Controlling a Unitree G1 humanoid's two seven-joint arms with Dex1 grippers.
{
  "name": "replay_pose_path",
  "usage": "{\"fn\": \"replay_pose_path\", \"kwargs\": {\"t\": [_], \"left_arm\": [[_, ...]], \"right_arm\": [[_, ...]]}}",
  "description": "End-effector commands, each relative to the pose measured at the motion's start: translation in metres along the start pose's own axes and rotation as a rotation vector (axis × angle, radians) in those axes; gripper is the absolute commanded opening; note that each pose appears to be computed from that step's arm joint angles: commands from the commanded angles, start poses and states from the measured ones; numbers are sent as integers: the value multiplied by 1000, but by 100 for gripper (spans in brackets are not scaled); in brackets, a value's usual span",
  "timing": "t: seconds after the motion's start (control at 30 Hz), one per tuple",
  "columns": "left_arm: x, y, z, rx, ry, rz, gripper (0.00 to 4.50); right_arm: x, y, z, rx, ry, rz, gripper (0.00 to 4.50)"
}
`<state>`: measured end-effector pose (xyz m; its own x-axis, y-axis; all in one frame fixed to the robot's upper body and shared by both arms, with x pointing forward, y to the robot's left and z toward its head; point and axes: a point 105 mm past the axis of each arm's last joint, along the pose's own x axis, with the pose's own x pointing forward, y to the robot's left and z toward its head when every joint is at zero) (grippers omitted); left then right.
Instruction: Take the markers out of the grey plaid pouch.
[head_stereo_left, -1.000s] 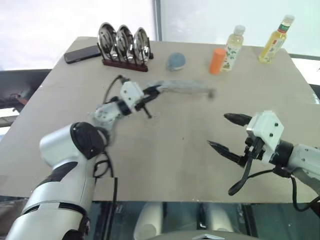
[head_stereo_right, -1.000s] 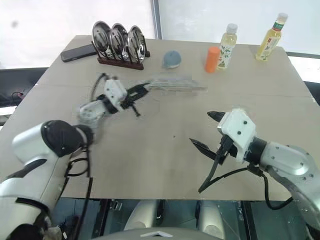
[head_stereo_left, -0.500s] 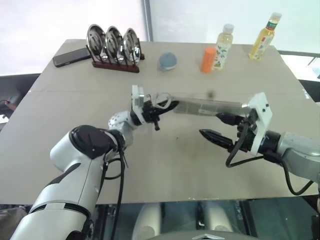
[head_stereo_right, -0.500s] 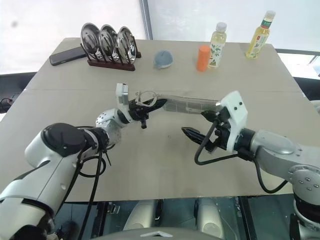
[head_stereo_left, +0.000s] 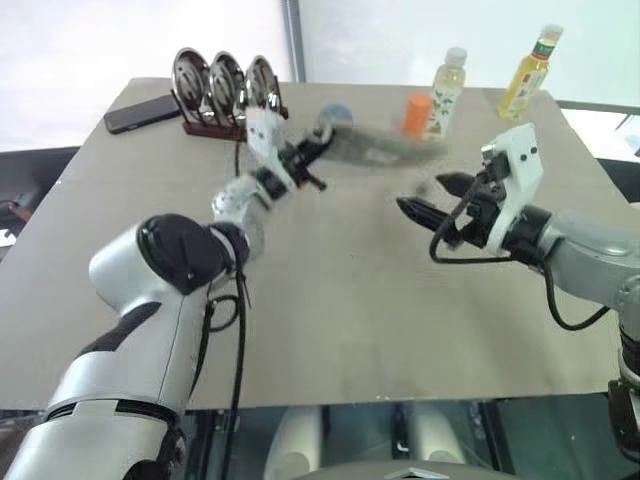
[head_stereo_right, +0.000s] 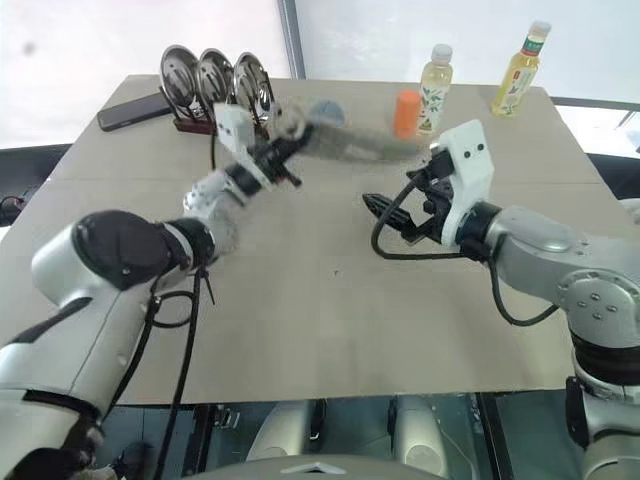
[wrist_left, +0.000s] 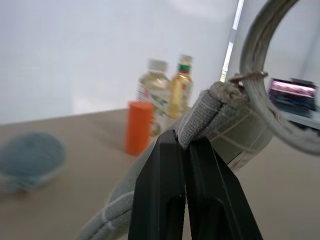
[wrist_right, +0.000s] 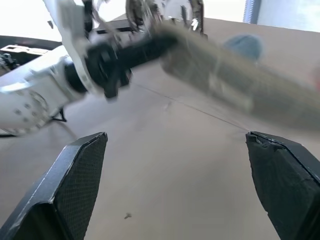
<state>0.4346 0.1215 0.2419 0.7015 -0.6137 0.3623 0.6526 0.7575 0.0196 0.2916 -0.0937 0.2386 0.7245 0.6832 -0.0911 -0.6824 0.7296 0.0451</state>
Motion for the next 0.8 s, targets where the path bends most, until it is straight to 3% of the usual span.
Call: {"fn": "replay_pose_path", "kwargs": {"t": [0.03, 0.13, 0.23, 0.6, 0.8], "left_arm": [[17, 6, 32, -44, -71, 57, 11], [24, 7, 44, -68, -75, 70, 11], [29, 6, 53, 23, -74, 87, 11], [18, -2, 100, 1061, -161, -27, 11], [8, -11, 107, 1419, -152, -108, 11]], "right_arm": [[2, 4, 16, -46, -70, 12, 450], [4, 3, 16, -59, -80, 9, 450], [5, 1, 18, -73, -94, -4, 450], [4, 7, 12, -119, -101, 9, 450], [6, 10, 10, -129, -95, 20, 450]]}}
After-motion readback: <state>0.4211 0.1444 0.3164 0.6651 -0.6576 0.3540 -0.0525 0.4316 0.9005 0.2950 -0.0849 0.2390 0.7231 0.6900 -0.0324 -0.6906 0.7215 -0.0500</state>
